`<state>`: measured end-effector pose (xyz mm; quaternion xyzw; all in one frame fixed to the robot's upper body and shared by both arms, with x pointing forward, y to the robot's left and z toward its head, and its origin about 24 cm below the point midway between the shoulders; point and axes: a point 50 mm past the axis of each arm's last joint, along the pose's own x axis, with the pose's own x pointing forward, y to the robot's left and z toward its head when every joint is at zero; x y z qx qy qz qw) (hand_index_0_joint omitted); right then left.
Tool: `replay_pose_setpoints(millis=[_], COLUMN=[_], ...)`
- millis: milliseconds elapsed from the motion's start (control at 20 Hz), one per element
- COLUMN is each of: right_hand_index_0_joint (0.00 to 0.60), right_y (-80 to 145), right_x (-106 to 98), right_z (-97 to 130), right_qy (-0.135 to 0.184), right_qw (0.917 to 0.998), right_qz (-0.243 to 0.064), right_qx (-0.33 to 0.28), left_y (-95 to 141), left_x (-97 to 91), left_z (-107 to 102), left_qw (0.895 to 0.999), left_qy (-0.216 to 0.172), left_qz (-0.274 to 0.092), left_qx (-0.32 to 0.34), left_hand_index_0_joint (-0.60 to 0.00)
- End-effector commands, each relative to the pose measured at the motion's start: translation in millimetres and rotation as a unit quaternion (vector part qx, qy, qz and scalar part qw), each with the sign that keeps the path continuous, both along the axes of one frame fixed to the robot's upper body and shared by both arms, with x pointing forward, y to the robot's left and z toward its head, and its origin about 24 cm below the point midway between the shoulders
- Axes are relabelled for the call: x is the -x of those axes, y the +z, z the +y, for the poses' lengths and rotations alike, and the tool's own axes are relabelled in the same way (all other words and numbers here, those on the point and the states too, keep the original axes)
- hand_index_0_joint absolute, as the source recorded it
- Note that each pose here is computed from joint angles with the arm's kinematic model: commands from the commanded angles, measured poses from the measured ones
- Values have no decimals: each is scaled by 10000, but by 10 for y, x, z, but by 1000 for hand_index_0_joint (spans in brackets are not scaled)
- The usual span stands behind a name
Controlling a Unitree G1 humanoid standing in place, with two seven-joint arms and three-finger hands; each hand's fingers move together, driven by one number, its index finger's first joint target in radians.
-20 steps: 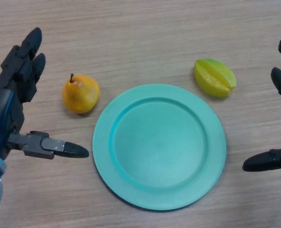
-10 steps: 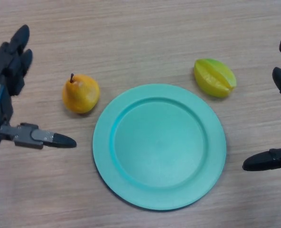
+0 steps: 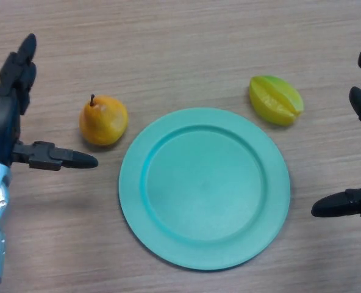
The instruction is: Pick up the yellow pear and place it on the plate
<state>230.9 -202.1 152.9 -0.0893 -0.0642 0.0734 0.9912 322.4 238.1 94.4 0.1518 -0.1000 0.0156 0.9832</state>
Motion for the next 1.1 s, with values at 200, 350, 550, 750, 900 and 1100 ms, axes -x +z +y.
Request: replay_pose_setpoints(millis=[200, 350, 550, 750, 900, 1100], right_hand_index_0_joint=[0, 0, 0, 0, 0, 0], right_y=[353, 367, 356, 353, 360, 380], right_x=[96, 86, 83, 108, 131, 154], right_z=[-41, -50, -47, -47, -46, -45], right_qy=[-68, -87, -91, -93, -93, -125], right_qw=[9920, 9915, 9914, 9922, 9926, 9916], right_qz=[-1196, -1230, -1247, -1182, -1154, -1229], right_qx=[400, 414, 383, 391, 374, 374], left_y=[294, 201, 158, 115, 119, 116], left_x=[-171, -251, -342, -400, -426, -453], left_z=[-49, -119, -219, -304, -349, -401], left_qw=[9943, 9955, 9973, 9985, 9981, 9982], left_qy=[112, 1, -2, 116, 226, 198], left_qz=[-1054, -814, -617, -469, -509, -381], left_qx=[127, 491, 406, 253, 253, 409], left_hand_index_0_joint=[0, 0, 0, 0, 0, 0])
